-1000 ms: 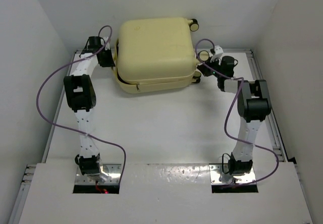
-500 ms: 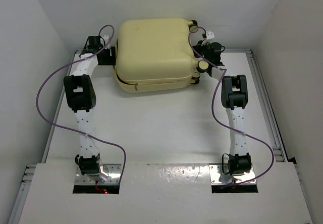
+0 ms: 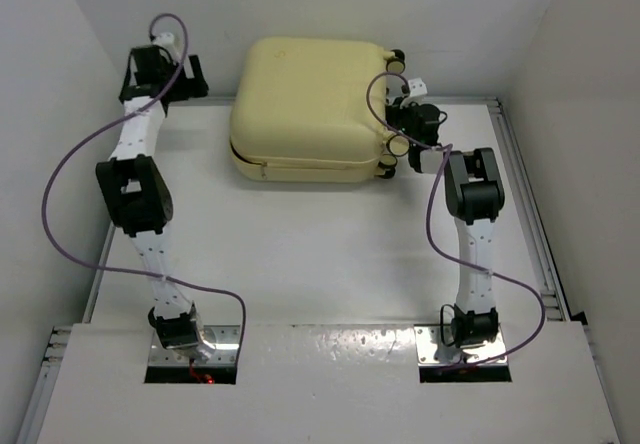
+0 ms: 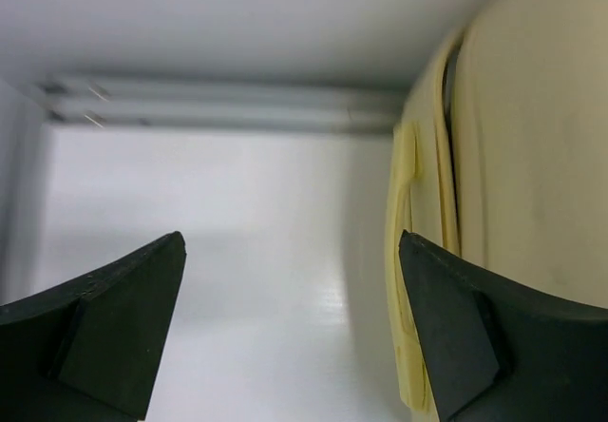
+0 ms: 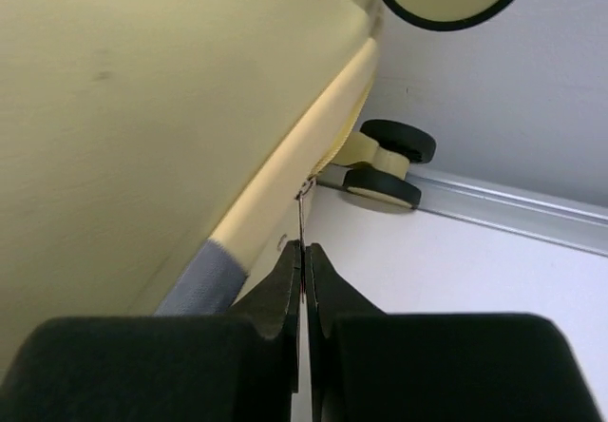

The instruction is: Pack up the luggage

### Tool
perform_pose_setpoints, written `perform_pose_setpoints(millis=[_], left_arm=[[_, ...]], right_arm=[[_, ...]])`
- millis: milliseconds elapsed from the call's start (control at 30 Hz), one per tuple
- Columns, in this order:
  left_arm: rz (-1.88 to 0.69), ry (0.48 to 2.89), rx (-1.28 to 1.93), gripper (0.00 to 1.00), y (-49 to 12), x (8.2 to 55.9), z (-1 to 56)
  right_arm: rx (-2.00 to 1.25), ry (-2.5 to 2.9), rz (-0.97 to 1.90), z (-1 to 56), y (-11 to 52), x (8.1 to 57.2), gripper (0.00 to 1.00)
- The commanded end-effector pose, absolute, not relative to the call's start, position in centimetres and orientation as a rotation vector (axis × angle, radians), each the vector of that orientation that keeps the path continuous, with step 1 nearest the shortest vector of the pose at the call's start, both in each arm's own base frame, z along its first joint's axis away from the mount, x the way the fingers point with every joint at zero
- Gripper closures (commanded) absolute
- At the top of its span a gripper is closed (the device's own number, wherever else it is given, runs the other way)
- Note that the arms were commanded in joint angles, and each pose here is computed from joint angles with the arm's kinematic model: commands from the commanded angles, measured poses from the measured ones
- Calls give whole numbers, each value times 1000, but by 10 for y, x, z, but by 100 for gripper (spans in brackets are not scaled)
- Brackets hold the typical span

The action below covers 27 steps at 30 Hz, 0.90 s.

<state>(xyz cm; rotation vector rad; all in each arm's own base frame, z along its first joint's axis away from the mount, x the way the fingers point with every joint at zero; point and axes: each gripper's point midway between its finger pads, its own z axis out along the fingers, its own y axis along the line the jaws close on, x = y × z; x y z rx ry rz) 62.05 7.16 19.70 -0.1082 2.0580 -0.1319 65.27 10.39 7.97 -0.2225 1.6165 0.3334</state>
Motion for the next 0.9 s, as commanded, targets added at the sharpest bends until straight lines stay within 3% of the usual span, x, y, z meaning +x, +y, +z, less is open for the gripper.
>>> perform_pose_setpoints(millis=[0,100,300,533,667,867], left_arm=[[-50,1764,-179,1,115,597,333],[-66,1763,-201,1,118,572,350],[-28,1995,-161,1,111,511,305],[-131,2067,-142,1,98,451,280],[-192,2083,-127,1,83,423,270],[-263,2088,-118,1,58,379,262]], right_arm=[[-275,1466,312,146,123,636,100],[-377,1441,418,150,168,605,100],[-519,1399,598,167,249,535,100],[-585,1357,775,193,317,479,100],[-579,1373,848,201,346,455,100],[-461,1515,680,176,314,461,100]])
